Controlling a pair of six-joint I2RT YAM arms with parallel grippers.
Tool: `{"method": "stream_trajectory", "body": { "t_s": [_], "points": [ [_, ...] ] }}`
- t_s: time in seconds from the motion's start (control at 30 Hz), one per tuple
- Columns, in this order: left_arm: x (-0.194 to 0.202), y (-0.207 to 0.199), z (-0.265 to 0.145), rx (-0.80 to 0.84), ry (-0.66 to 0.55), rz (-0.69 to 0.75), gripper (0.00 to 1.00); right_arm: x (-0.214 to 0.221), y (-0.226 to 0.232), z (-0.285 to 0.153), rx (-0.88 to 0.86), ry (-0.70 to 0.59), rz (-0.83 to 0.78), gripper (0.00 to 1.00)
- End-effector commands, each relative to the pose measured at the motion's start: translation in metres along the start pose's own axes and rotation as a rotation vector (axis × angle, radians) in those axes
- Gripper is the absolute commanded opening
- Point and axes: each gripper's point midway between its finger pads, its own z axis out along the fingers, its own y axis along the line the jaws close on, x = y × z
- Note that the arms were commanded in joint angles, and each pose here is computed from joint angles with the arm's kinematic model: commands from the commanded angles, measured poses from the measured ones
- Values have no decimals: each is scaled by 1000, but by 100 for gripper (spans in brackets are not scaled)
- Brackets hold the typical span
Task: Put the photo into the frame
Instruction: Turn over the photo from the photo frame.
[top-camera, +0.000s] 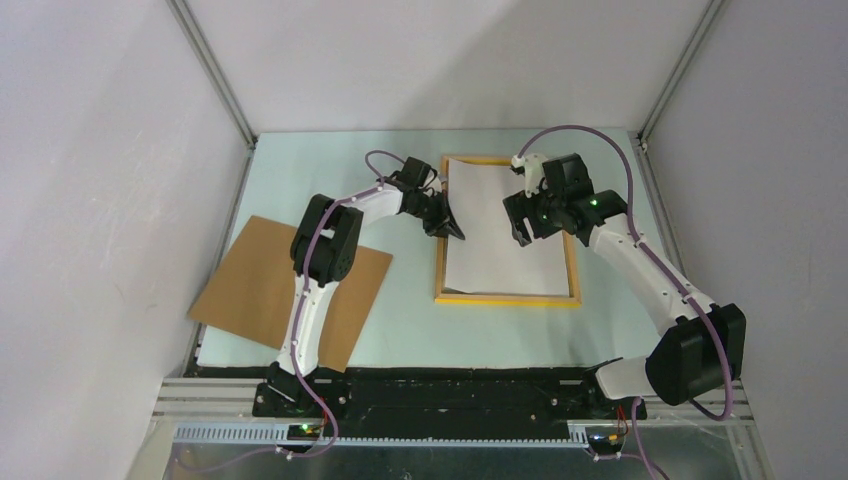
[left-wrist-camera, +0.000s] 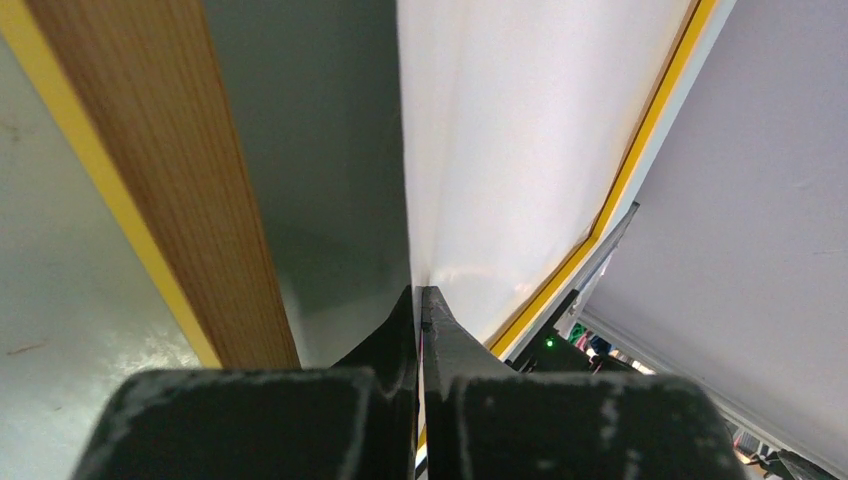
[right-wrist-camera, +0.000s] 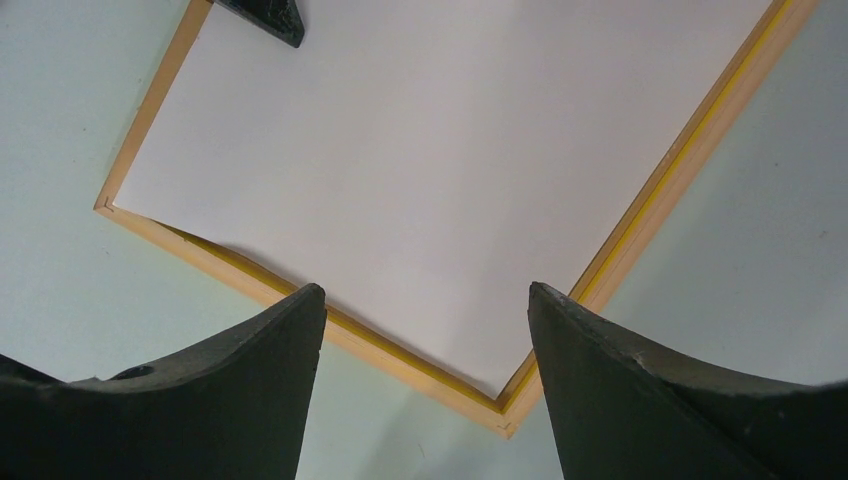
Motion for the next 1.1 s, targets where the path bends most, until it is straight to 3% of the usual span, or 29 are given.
{"method": "stream_trajectory", "body": {
  "t_s": [0.0, 0.57, 0.9, 1.07],
  "points": [
    [-10, -25, -7, 32, -46, 39, 0, -9, 0, -6, -2, -44, 14, 78],
    [-8, -22, -6, 1, -62, 31, 5, -8, -5, -14, 9, -64, 24, 78],
    [-8, -21, -12, -20, -89, 44, 25, -9, -5, -14, 8, -69, 27, 79],
    [-9, -22, -15, -26, -102, 54, 29, -9, -5, -14, 7, -70, 27, 79]
  ]
}}
